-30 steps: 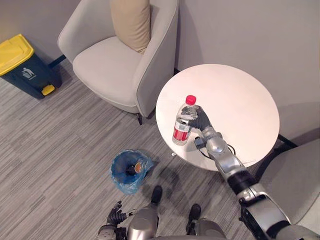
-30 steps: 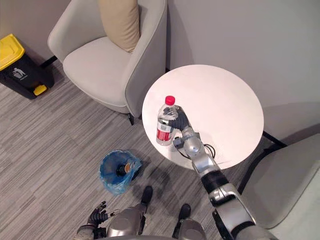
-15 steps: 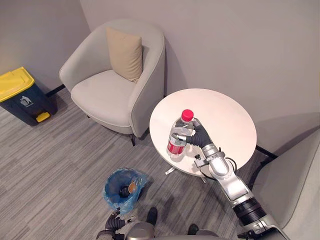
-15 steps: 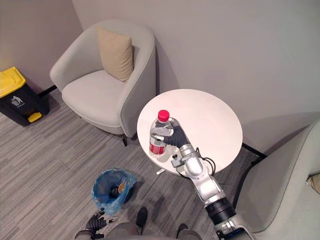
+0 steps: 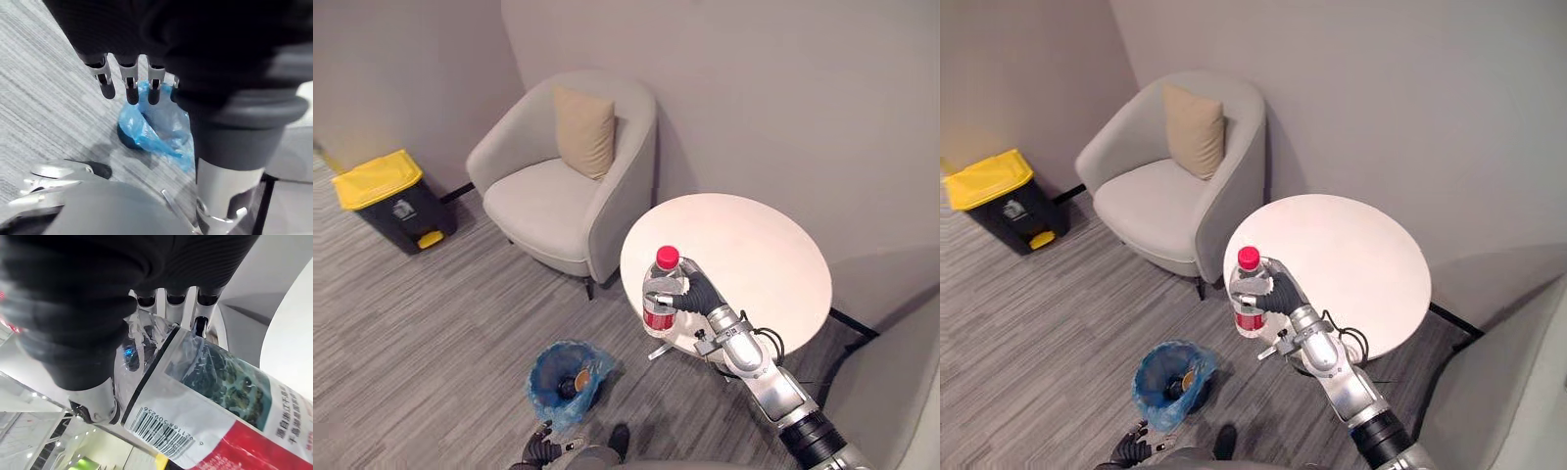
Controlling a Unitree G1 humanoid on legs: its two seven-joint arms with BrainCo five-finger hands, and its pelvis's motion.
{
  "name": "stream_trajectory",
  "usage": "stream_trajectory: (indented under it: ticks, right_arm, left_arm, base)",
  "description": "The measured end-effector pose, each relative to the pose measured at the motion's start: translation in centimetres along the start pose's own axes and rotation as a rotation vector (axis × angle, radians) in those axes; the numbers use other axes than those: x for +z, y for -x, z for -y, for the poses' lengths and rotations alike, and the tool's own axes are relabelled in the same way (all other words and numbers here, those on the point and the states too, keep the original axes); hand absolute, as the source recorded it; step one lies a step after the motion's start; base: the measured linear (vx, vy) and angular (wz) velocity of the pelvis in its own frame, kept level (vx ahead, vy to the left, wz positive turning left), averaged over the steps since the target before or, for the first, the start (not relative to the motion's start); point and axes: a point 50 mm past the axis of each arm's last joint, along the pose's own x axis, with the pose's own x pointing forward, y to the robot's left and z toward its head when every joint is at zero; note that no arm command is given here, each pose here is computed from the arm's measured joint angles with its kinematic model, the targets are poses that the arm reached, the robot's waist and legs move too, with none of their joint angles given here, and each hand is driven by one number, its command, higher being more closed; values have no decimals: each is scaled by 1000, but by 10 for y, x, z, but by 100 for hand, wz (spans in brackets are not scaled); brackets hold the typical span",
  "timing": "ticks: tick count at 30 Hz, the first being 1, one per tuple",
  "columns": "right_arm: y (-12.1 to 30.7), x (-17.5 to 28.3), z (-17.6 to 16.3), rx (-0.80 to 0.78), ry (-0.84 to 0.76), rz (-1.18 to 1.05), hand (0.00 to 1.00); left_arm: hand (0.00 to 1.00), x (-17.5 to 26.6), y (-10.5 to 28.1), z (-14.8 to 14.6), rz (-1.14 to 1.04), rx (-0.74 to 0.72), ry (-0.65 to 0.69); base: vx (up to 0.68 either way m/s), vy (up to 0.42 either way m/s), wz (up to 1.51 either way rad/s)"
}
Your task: Gather rubbish on tea table into small bin, then transfer packed bag to large trash can.
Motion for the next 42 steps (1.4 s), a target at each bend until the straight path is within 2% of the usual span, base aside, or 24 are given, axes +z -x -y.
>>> stream_trajectory:
  ticks: [6,13,23,42]
  right_arm:
    - [2,-5,19,-86,53,-17,100]
    - [1,-8,40,-228,57,-42,100]
    - [-1,-11,23,-212,28,-70,100]
    - [18,-27,31,-238,22,-150,100]
  left_arm:
    - [0,10,-3,8,31,-17,1]
    - [0,12,-4,-3,36,1,-76]
    - [0,28,-6,-13,96,11,-120]
    - [0,20,-5,-11,71,18,-86]
  base:
    - [5,30,72]
    - [89,90,51]
    - [103,102,47]
    - [82,-78,31]
